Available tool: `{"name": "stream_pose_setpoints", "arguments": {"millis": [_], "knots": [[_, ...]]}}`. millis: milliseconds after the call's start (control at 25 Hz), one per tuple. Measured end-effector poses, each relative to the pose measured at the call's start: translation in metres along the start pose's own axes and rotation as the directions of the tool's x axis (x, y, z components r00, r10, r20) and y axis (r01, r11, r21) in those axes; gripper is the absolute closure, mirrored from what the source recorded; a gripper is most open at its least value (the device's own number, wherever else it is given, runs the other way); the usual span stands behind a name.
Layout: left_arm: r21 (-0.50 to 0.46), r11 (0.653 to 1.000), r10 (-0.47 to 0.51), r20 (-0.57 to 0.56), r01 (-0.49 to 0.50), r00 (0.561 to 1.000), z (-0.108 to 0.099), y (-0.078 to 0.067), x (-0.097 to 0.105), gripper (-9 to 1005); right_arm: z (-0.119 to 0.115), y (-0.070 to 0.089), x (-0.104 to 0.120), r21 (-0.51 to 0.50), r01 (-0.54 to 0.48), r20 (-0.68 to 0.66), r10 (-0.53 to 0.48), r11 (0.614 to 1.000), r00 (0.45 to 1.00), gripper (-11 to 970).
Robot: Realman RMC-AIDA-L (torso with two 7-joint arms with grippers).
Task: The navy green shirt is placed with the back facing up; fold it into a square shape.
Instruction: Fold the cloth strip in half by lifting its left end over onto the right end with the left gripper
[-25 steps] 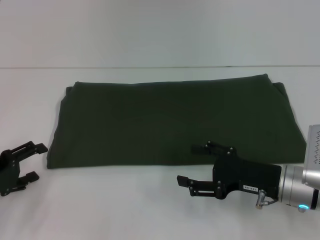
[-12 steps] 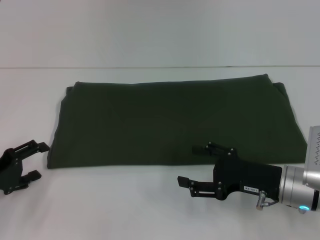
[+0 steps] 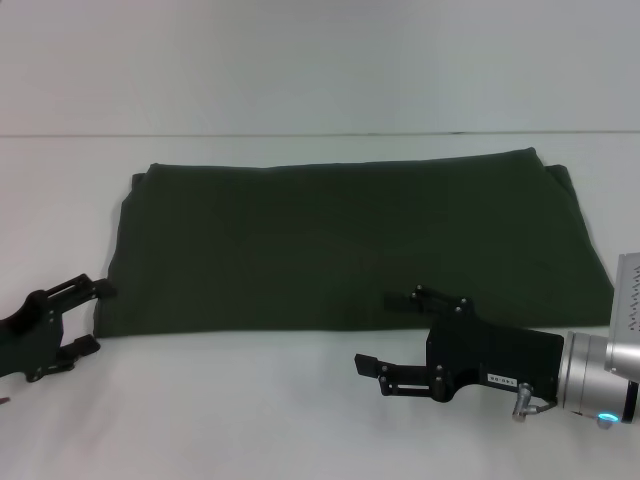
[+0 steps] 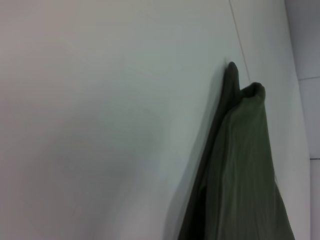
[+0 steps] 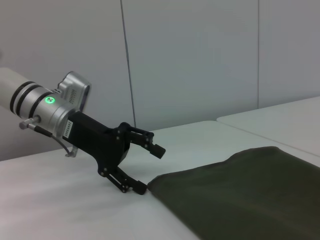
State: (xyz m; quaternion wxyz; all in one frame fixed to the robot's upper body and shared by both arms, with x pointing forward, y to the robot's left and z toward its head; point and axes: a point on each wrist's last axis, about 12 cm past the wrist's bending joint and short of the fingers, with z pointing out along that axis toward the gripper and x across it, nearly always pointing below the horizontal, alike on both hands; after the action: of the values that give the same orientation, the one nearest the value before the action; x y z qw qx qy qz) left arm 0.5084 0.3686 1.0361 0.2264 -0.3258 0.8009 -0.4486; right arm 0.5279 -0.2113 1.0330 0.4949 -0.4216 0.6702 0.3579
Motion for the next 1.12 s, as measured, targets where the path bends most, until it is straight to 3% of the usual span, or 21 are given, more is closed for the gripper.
{"name": "stream_pose_setpoints", "arguments": {"millis": [600,1120], "knots": [[0.014,0.999,0.030,-0.010,-0.030,1.000,0.021,-0.015,-0.003,63,0.000,0.001,0.001,-0.002,-0.007,-0.001,0.007,1.000,1.000,29],[-0.003,0.991,0.137,-0.036,-0.137,0.990,0.028,-0.026,-0.007,63,0.001,0.001,0.000,-0.005,-0.009,0.004,0.009,1.000,1.000,31]]}}
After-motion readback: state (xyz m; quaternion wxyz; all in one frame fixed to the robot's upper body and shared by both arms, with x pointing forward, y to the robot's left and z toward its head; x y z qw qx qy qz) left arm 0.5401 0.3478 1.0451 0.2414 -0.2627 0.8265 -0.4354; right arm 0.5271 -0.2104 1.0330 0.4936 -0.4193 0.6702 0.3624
